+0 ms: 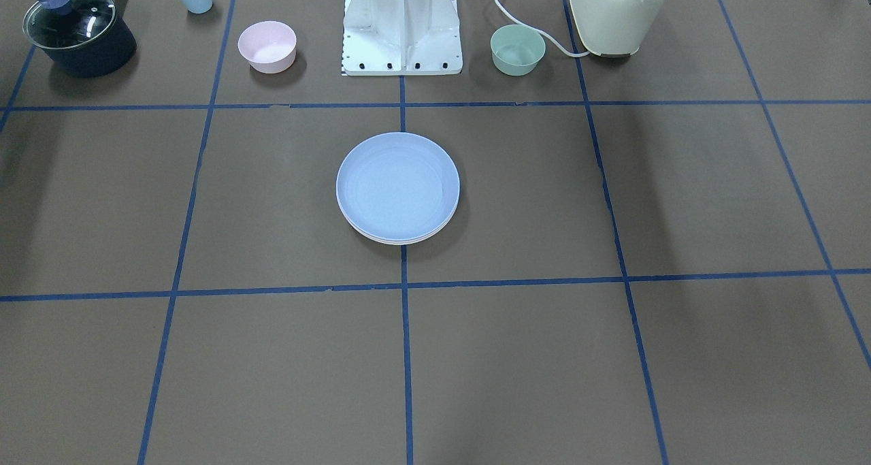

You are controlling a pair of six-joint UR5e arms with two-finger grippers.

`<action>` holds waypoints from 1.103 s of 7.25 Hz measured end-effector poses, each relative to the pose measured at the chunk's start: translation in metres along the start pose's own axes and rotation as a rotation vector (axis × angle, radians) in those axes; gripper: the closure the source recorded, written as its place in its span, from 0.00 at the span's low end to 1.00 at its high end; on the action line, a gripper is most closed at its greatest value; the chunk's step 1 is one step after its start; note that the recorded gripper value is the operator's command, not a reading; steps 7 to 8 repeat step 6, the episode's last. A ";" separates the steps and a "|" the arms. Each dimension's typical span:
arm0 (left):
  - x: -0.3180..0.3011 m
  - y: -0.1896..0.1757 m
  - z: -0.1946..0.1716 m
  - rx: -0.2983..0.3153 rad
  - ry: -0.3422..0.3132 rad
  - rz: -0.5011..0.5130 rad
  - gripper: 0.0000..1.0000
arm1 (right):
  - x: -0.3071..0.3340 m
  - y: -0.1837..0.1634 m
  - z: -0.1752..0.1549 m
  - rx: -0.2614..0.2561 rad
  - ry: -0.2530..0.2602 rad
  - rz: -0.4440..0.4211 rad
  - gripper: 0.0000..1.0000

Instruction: Stack three plates with pink and blue

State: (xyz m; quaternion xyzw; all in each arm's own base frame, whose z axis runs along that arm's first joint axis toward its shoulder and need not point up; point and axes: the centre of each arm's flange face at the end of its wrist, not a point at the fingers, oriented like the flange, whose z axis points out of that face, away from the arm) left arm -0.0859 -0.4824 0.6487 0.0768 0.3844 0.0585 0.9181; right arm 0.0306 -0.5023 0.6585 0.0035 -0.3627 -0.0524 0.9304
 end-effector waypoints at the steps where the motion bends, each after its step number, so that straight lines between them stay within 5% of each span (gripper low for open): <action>1: 0.000 0.000 0.000 0.000 0.000 0.000 0.00 | 0.000 0.000 0.000 0.000 0.000 0.000 0.00; 8: 0.001 0.000 0.000 0.000 0.000 0.002 0.00 | 0.001 0.001 0.001 -0.002 0.000 0.002 0.00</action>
